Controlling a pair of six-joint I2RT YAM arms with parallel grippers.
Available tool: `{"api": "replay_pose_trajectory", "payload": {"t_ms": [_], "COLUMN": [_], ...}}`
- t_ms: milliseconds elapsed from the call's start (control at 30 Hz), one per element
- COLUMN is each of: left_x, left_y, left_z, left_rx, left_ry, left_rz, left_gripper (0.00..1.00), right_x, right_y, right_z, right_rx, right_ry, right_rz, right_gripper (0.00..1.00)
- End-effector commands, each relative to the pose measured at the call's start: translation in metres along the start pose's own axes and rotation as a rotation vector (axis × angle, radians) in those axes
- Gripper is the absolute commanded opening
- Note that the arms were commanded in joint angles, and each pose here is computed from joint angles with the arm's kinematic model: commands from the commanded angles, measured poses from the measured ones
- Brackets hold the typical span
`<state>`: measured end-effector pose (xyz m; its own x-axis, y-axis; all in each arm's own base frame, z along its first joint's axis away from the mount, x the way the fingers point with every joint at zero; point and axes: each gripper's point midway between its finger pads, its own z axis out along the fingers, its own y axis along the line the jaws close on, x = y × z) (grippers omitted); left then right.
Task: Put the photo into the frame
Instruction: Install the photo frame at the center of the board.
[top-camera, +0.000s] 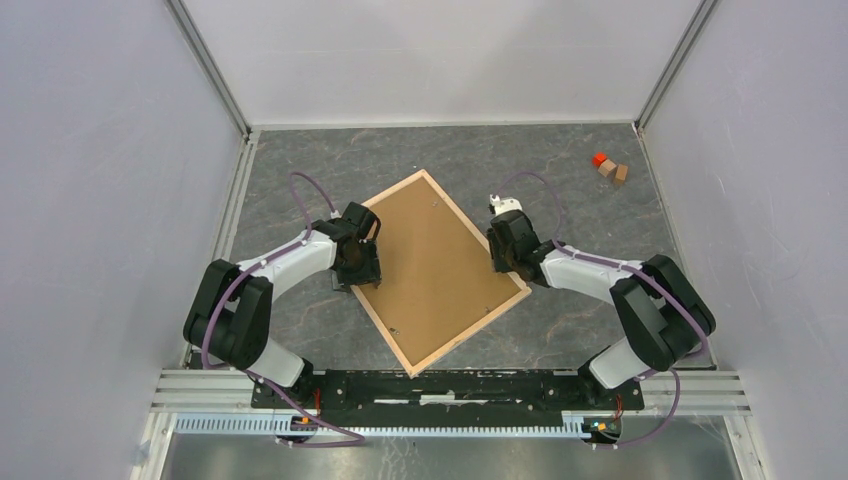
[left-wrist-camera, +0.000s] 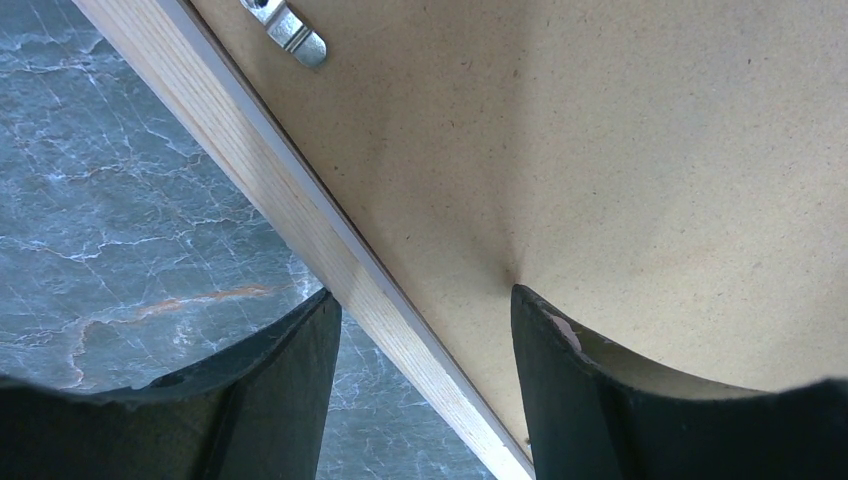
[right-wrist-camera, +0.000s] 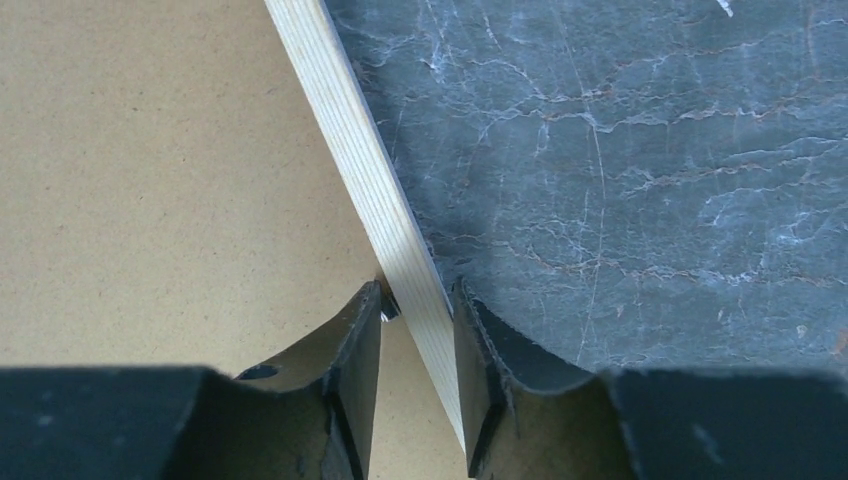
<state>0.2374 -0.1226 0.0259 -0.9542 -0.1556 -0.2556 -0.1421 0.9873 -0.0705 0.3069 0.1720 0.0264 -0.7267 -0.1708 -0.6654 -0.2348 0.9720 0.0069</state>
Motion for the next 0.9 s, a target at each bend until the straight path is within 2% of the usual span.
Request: {"api": "replay_pose_trajectory", "payload": {"t_ms": [0, 133, 267, 433, 500, 667, 733, 867], "left_x": [-0.010, -0.010, -0.010, -0.012, -0.013, -0.013, -0.010, -0.015], "left_y": [-0.022, -0.022, -0.023, -0.022, -0.022, -0.023, -0.032, -0.053], "left_z": [-0.005, -0.005, -0.005, -0.004, -0.004, 0.001, 0.002, 0.001], "left_rx": [0.115, 0.117, 0.119, 0.117, 0.115, 0.112, 0.152, 0.206], "left_ry": [-0.041, -0.040, -0.038, -0.041, -0.039, -0.028, 0.014, 0.066], "left_rz": [0.024, 0.022, 0.022, 0.028, 0.031, 0.051, 0.059, 0.054], "left_gripper": [0.69, 0.69, 0.69, 0.70, 0.71, 0.73, 0.72, 0.57], "right_x": [0.040, 0.040, 0.037, 0.024, 0.023, 0.037, 0.046, 0.057], "right_y": [0.000, 0.005, 0.013, 0.025, 0.025, 0.032, 0.036, 0.034], "right_z": [0.000, -0.001, -0.006, -0.015, -0.020, -0.034, -0.042, -0.052], "right_rx": [0.019, 0.004, -0.046, -0.129, -0.149, -0.238, -0.282, -0.318], "right_ry": [0.165, 0.164, 0.140, 0.090, 0.069, 0.042, 0.031, -0.019], "right_rz": [-0.012, 0.001, 0.009, 0.005, 0.011, 0.032, 0.055, 0.090], "right_gripper": [0.32, 0.19, 0.19, 0.48, 0.56, 0.62, 0.63, 0.65]}}
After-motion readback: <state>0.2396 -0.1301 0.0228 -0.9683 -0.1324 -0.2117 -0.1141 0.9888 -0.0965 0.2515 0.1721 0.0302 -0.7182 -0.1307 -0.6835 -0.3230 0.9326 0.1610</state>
